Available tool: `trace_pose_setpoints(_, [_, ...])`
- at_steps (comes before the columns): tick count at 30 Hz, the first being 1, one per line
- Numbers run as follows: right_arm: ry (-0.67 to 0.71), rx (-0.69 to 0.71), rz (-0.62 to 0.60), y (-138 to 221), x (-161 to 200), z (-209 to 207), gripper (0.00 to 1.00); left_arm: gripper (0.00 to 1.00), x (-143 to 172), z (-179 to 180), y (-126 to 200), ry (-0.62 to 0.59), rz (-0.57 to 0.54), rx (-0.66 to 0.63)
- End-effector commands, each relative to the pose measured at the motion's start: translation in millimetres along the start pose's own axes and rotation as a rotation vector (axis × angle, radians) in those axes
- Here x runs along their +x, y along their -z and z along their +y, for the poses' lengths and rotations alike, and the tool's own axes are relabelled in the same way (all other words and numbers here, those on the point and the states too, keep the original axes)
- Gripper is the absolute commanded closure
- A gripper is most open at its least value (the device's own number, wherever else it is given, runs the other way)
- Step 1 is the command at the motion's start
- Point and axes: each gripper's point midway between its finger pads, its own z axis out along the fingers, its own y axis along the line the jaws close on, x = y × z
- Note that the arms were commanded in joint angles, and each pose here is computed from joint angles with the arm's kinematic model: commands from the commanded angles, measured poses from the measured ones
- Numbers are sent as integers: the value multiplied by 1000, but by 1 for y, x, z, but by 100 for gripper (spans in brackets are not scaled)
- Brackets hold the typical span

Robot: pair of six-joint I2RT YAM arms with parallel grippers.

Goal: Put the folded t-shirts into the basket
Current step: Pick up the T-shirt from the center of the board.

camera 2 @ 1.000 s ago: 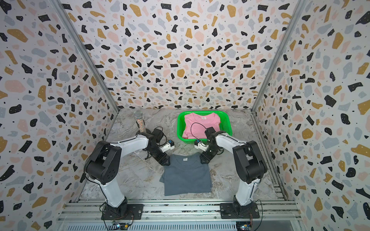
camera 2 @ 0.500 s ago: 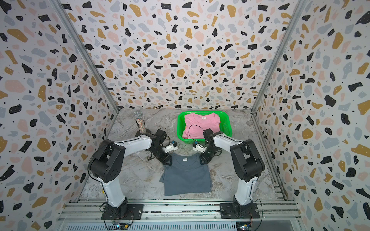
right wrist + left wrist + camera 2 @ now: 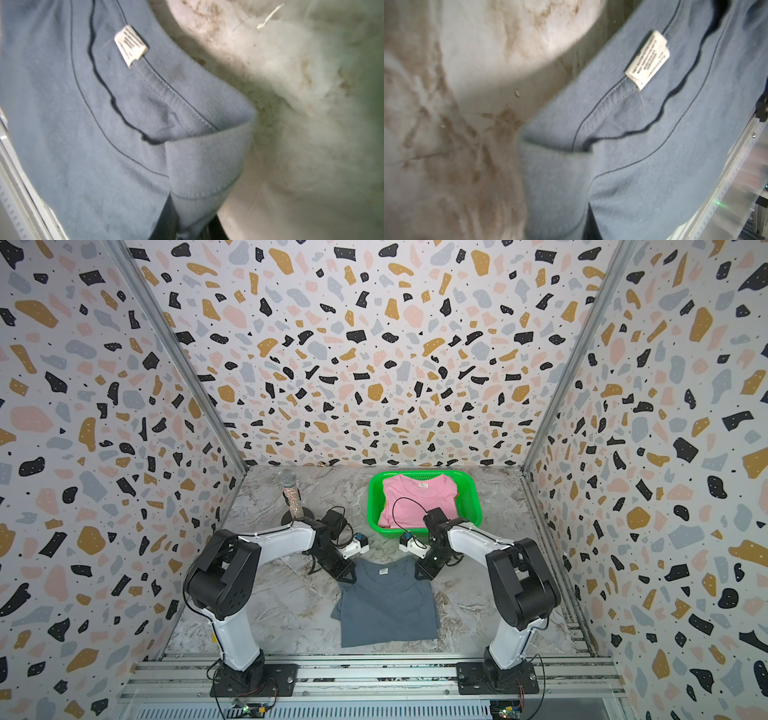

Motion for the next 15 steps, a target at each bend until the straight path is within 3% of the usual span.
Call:
trace_pose_setpoints(1, [49, 29, -90, 25, -15, 6, 100, 100, -14, -25, 24, -81, -78, 66])
trace_pose_setpoints(9, [120, 119, -184, 68, -23, 13, 100, 100, -40, -53, 69, -179, -231, 77])
trace_pose_setpoints(15, [169, 302, -245, 117, -27, 8, 100, 100, -65, -77, 108, -237, -350, 90])
